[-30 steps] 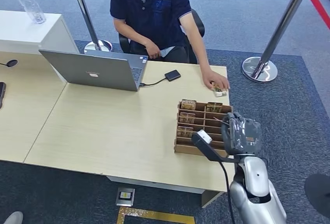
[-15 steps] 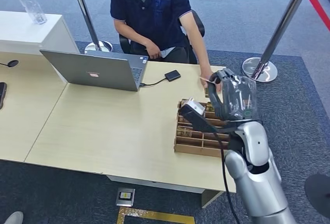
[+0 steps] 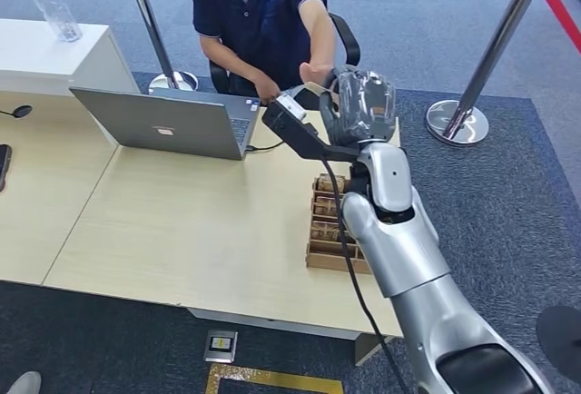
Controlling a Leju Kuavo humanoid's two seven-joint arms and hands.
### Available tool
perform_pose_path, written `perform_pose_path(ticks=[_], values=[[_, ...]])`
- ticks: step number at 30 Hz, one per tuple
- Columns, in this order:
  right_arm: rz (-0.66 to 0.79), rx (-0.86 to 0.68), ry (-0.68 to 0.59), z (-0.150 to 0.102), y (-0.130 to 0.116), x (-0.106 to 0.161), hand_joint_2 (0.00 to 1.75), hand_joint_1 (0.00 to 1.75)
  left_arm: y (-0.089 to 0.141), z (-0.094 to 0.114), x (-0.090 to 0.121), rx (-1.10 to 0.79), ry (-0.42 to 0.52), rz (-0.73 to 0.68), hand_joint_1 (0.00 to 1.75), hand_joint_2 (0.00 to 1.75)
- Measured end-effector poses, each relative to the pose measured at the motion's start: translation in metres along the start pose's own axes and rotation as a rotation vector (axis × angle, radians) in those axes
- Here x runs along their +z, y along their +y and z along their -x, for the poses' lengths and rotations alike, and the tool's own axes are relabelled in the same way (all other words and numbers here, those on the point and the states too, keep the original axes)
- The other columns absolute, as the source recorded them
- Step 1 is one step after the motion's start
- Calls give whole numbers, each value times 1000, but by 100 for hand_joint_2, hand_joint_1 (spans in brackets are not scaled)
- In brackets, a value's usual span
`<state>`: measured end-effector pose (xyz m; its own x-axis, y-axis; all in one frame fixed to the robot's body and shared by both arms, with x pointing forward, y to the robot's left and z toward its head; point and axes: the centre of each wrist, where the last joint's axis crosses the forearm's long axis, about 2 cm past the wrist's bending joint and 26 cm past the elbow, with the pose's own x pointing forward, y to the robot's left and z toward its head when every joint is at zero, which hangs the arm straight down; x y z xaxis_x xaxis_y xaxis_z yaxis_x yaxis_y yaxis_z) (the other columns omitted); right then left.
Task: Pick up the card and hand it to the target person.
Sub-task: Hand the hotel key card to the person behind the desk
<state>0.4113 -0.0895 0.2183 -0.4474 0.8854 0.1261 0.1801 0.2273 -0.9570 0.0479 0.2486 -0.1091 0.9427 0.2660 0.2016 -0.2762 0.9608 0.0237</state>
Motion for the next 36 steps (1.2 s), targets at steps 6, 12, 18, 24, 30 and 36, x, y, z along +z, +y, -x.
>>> perform_pose_path(ticks=[6,12,18,24,30,36], values=[[-37,21,76,4,8,-6,175,175,-1,-2,0,-38,2,10,0,0],[-77,36,95,7,17,-3,175,175,-1,-3,0,-57,6,11,0,0],[-85,2,92,6,20,-2,175,0,0,-3,0,-52,2,13,0,0],[51,-276,-10,-9,27,13,175,0,0,-3,0,-19,2,-6,0,0],[154,-623,-12,-26,41,81,175,0,1,0,0,6,20,-22,0,0],[271,-891,95,-15,35,187,87,0,3,5,0,30,48,-45,0,0]])
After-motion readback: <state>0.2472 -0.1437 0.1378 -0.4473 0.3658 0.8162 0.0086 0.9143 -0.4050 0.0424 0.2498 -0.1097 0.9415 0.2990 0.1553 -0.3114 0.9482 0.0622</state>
